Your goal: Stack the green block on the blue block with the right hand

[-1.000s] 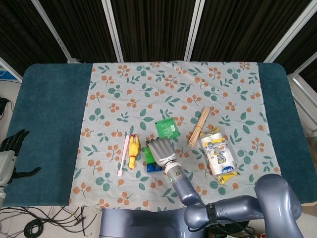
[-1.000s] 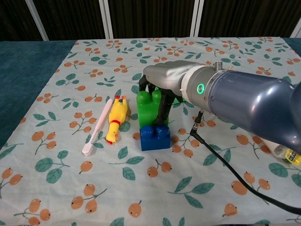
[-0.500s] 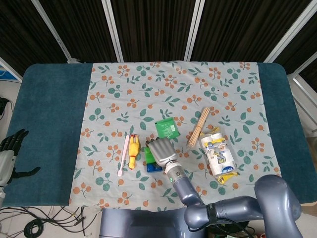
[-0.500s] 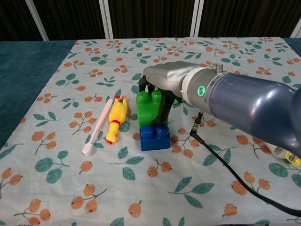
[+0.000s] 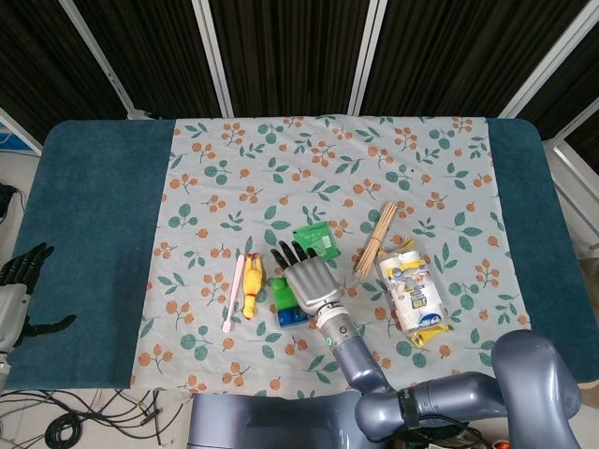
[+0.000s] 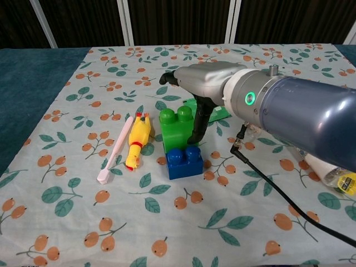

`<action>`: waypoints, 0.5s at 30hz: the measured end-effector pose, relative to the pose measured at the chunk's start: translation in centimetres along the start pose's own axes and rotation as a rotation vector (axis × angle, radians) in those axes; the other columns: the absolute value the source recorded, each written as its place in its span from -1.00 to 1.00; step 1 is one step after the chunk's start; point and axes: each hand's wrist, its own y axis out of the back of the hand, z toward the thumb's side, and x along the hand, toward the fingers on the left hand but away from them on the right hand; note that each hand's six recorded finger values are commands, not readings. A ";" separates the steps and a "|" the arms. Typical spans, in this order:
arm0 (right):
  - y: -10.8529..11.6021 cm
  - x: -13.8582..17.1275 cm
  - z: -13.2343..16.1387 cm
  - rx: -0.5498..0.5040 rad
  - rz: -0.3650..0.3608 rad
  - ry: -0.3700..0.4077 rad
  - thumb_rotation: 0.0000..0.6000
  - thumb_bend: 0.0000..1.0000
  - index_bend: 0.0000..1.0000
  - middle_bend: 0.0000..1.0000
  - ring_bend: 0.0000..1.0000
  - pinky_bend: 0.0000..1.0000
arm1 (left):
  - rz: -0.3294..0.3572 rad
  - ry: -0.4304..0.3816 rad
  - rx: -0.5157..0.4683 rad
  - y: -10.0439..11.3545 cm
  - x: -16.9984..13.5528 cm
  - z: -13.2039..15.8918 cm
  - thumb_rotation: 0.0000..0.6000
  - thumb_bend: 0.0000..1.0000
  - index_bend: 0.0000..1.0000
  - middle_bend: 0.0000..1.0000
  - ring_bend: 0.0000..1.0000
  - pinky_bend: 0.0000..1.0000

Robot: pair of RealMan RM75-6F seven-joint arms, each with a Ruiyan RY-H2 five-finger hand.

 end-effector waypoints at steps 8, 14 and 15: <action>2.1 1.9 -2.2 0.009 -0.056 -0.021 1.00 -0.68 -1.00 -1.00 -1.00 -0.60 | -0.001 -0.002 0.017 -0.1 -0.1 0.0 1.00 -1.00 -1.00 -1.00 -1.00 -1.00; 3.1 5.3 -7.1 0.050 -0.120 -0.074 1.00 -0.76 -1.00 -1.00 -1.00 -0.60 | 0.009 -0.008 0.038 -0.1 -0.1 0.1 1.00 -1.00 -1.00 -1.00 -1.00 -1.00; 3.1 6.0 -8.0 0.053 -0.128 -0.085 1.00 -0.78 -1.00 -1.00 -1.00 -0.61 | 0.010 -0.010 0.042 -0.1 -0.1 0.1 1.00 -1.00 -1.00 -1.00 -1.00 -1.00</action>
